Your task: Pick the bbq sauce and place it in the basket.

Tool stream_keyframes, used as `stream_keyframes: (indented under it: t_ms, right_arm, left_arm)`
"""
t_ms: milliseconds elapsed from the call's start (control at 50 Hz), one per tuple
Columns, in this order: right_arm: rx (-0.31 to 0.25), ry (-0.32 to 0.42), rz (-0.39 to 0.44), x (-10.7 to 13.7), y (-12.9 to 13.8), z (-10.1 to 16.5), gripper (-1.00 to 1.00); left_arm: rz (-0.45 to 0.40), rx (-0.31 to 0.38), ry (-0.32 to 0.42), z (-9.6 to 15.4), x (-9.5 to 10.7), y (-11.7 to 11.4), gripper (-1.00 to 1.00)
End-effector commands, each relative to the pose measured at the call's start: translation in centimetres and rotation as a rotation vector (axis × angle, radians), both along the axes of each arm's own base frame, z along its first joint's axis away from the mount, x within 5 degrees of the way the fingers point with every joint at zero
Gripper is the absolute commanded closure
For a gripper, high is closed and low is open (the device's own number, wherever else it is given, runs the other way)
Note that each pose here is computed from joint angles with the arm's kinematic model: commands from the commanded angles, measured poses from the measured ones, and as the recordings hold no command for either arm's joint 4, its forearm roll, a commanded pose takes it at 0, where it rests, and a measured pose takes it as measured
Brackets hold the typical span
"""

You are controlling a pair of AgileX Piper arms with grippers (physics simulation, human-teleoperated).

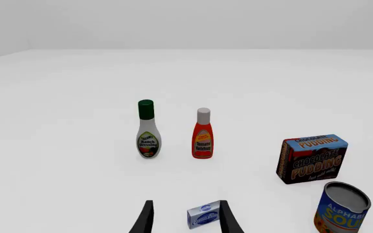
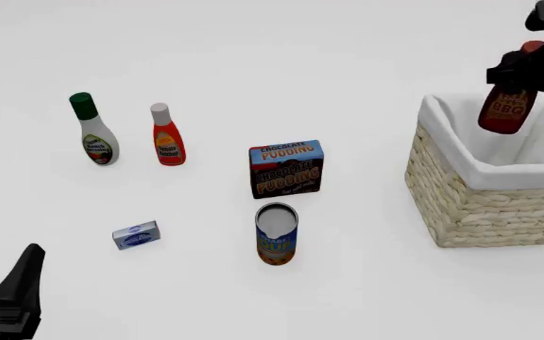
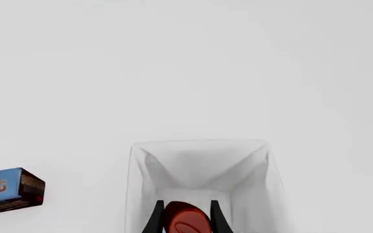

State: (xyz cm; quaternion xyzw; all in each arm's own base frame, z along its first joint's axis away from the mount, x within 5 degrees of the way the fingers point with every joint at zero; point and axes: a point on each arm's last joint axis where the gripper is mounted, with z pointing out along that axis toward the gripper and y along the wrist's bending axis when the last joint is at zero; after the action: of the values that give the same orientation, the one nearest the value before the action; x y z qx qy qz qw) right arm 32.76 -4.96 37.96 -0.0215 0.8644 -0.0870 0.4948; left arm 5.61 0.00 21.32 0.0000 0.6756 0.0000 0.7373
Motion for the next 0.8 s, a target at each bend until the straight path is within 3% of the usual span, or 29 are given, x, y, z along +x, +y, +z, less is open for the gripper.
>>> stream_keyframes:
  t_ms: [20,800]
  right_arm:
    - [0.019,0.010,-0.020,0.5,-0.4,-1.4,1.00]
    - [0.039,0.077,-0.079,2.6,-2.7,-7.1,1.00]
  left_arm:
    - [0.000,0.000,0.000,0.0,0.0,0.0,-1.00]
    - [0.000,0.000,0.000,0.0,0.0,0.0,-1.00]
